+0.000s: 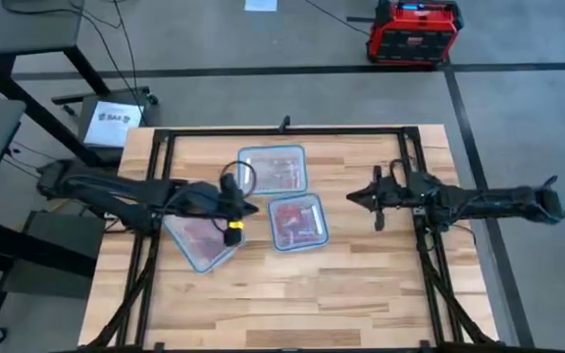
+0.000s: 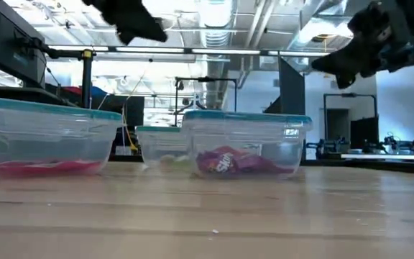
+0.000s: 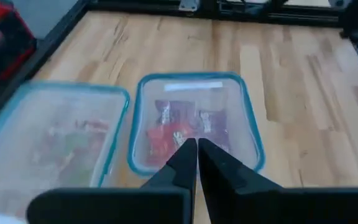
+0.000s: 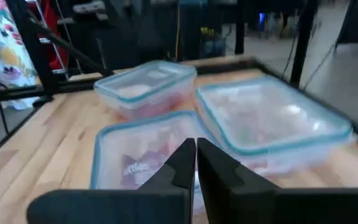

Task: Sort candy
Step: Return to Home Position

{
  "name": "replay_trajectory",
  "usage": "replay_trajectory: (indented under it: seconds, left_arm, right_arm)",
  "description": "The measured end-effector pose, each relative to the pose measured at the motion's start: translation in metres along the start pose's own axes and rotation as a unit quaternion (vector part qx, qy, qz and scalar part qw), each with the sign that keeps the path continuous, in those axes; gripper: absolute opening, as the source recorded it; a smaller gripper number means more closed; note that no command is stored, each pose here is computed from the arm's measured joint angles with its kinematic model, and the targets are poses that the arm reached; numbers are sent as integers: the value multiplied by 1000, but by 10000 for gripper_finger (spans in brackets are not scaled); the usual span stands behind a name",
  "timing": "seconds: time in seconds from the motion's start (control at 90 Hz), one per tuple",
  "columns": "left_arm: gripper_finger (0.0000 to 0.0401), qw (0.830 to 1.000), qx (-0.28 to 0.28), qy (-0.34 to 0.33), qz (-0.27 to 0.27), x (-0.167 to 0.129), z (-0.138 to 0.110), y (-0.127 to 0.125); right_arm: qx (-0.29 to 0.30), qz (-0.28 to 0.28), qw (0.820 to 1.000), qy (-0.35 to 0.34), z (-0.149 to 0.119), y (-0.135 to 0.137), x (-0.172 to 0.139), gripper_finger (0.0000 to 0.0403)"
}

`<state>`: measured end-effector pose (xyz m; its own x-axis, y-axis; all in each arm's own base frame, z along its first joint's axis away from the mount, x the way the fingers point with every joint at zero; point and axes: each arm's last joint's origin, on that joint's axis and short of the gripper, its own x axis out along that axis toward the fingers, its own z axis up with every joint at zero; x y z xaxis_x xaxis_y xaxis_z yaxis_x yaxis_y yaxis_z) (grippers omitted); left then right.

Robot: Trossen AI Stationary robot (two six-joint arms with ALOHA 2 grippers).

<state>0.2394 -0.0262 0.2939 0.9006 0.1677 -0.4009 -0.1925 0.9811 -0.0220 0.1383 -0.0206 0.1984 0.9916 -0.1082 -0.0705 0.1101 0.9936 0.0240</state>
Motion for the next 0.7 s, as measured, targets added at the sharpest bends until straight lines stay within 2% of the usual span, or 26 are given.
replay_trajectory:
  seconds: [0.089, 0.267, 0.422, 0.522, 0.7]
  left_arm:
    - [1, 1000, -22, -4, -3, -7, -6, 3]
    - [1, 1000, -22, -7, -14, -11, -19, 3]
    - [1, 999, -42, 7, -13, -11, -29, 3]
    - [1, 999, -41, 8, -20, -10, -33, 1]
    - [1, 998, -43, 3, -39, -9, -43, -7]
  right_arm:
    - [-10, -14, 1000, -2, -8, -4, -2, 6]
    - [12, -34, 999, -6, -31, -9, -7, 6]
    - [35, -102, 994, 5, -40, -13, -11, 6]
    - [19, -102, 995, 5, -40, -13, -12, 6]
    - [23, -98, 992, 71, -52, -11, -16, 6]
